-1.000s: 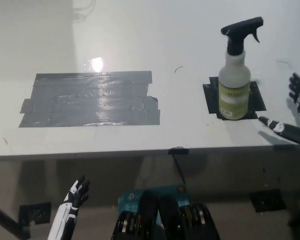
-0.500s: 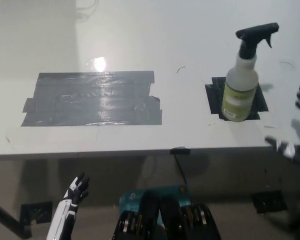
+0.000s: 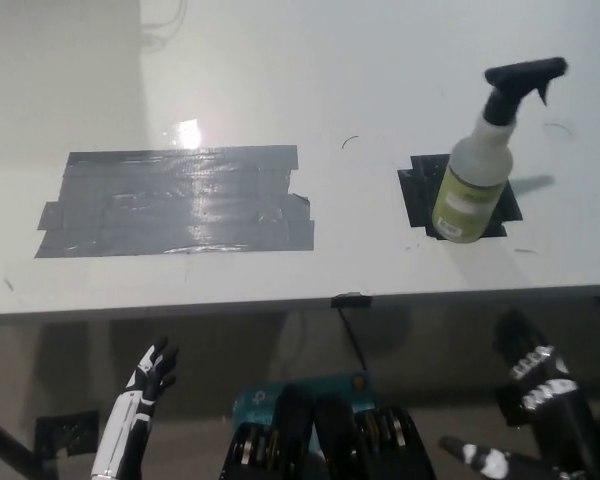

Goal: A person hands a spray bottle to the robot which it grabs with its right hand and places on the black spot infront of it on the table

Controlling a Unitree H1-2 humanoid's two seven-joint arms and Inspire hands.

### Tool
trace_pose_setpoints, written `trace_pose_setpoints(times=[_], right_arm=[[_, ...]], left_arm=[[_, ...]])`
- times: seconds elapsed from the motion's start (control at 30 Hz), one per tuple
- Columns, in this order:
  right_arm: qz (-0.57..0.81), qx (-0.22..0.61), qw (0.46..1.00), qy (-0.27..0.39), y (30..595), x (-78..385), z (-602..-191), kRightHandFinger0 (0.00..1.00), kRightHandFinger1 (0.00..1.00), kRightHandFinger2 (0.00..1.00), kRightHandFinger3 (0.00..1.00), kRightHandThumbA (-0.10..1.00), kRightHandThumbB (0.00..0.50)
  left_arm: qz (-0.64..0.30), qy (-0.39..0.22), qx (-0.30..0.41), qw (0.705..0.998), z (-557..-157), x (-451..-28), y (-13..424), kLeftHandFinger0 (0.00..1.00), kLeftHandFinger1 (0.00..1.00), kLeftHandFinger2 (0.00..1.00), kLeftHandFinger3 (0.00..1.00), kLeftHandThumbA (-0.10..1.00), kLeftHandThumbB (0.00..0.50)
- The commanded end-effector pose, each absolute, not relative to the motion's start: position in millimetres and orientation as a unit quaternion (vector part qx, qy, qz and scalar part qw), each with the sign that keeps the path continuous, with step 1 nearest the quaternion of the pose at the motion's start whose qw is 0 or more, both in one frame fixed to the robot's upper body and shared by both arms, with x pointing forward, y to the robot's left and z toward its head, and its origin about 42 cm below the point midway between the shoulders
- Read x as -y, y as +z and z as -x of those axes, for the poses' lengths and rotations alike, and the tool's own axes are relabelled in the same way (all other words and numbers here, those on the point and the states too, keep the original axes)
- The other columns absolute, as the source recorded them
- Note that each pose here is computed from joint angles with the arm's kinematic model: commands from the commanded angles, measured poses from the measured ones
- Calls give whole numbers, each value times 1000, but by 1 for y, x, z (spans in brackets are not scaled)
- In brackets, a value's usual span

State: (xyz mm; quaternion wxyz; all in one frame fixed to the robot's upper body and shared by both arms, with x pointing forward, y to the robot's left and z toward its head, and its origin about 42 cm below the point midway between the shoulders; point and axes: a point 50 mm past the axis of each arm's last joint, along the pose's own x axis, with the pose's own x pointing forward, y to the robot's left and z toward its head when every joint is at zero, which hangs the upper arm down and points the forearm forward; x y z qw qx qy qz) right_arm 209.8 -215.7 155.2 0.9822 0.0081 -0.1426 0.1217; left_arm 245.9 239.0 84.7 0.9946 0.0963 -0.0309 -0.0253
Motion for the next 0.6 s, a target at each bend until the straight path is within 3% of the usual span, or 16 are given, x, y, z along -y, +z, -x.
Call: trace_pose_setpoints(times=[0.0,0.13,0.23,0.57], right_arm=[[25,163,976,141,160,198,-224,1000,1000,1000,1000,1000,500],[27,119,982,141,136,202,-236,1000,1000,1000,1000,1000,500],[40,94,985,136,119,211,-238,1000,1000,1000,1000,1000,500],[48,59,987,143,100,222,-234,1000,1000,1000,1000,1000,500]], left_arm=[[-99,-30,46,994,-244,-240,90,1000,1000,1000,1000,1000,28],[-104,-30,53,993,-247,-242,94,1000,1000,1000,1000,1000,0],[-106,-32,51,993,-249,-241,95,1000,1000,1000,1000,1000,23],[-107,-37,46,993,-243,-241,91,1000,1000,1000,1000,1000,11]])
